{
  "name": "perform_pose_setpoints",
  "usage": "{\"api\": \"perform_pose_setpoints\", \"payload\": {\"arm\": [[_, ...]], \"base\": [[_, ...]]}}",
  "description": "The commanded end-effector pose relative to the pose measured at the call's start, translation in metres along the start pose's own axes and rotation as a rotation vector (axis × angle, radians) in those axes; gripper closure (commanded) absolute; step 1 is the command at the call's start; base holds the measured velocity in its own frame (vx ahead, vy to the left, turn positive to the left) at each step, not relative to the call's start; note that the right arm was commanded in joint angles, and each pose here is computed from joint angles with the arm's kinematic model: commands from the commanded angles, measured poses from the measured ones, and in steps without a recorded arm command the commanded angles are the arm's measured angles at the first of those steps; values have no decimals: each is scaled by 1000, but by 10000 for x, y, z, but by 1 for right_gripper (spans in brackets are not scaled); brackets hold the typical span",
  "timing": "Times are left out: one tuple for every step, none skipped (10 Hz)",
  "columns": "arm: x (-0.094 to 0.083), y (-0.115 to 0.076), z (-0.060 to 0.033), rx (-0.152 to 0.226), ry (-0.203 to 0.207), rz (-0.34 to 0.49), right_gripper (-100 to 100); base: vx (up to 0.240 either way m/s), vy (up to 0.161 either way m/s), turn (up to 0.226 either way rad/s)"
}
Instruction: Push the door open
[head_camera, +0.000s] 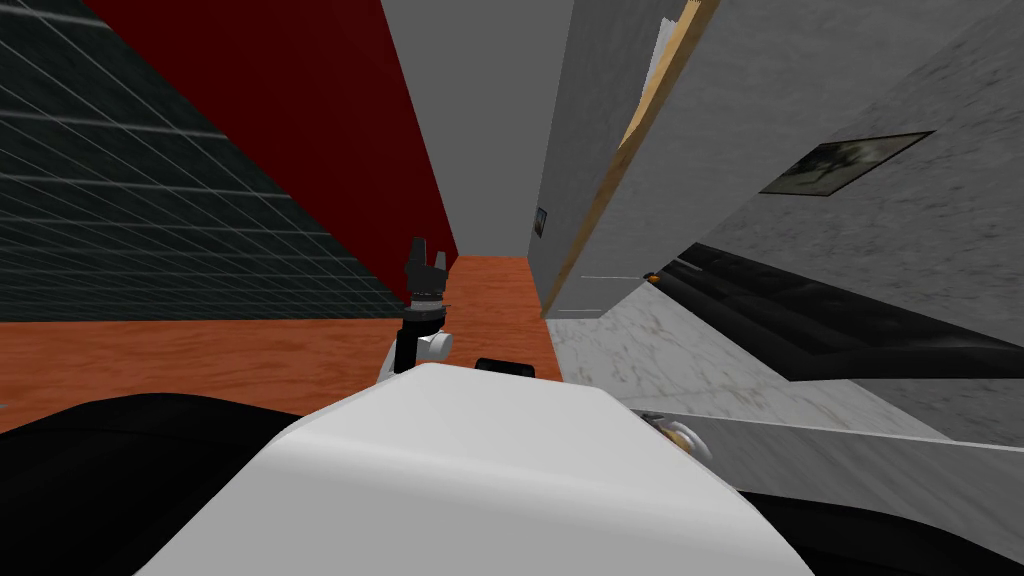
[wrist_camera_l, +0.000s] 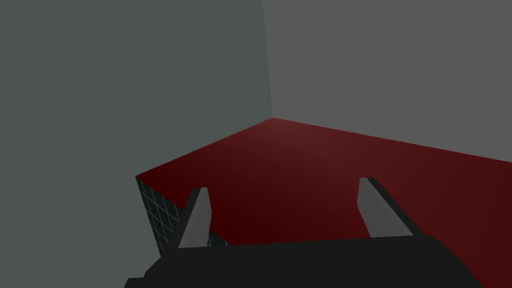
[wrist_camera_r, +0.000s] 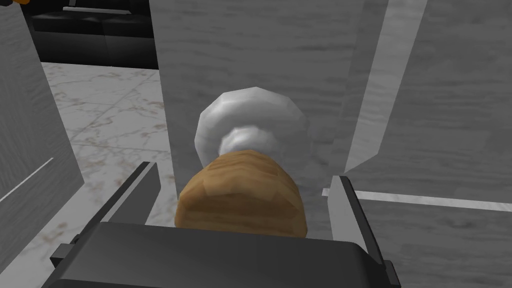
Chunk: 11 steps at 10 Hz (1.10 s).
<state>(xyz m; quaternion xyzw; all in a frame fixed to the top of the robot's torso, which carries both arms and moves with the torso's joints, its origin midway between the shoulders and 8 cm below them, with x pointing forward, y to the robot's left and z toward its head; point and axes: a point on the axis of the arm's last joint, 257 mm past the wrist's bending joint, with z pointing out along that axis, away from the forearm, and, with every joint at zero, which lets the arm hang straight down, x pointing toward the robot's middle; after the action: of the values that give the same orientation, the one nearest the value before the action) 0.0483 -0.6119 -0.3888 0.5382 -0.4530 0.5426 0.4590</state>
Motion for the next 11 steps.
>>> {"api": "perform_pose_setpoints", "payload": {"arm": [[0,0,0,0,0,0,100],[0,0,0,0,0,0,100],[0,0,0,0,0,0,100],[0,0,0,0,0,0,100],[0,0,0,0,0,0,100],[0,0,0,0,0,0,100],[46,89,71,-17,10,-4,100],[57,132,88,-26,13,-5,100],[68,175,106,-35,16,-6,100],[80,230,124,-47,19,-7,100],[92,287,141,-60,21,-8,100]], "base": [[-1,10,-12],[-4,28,-4],[-2,14,2],[0,0,0],[0,0,0],[0,0,0],[47,-95,-28],[68,-147,-33],[82,-142,-32],[96,-181,-25],[99,-203,-42]]}}
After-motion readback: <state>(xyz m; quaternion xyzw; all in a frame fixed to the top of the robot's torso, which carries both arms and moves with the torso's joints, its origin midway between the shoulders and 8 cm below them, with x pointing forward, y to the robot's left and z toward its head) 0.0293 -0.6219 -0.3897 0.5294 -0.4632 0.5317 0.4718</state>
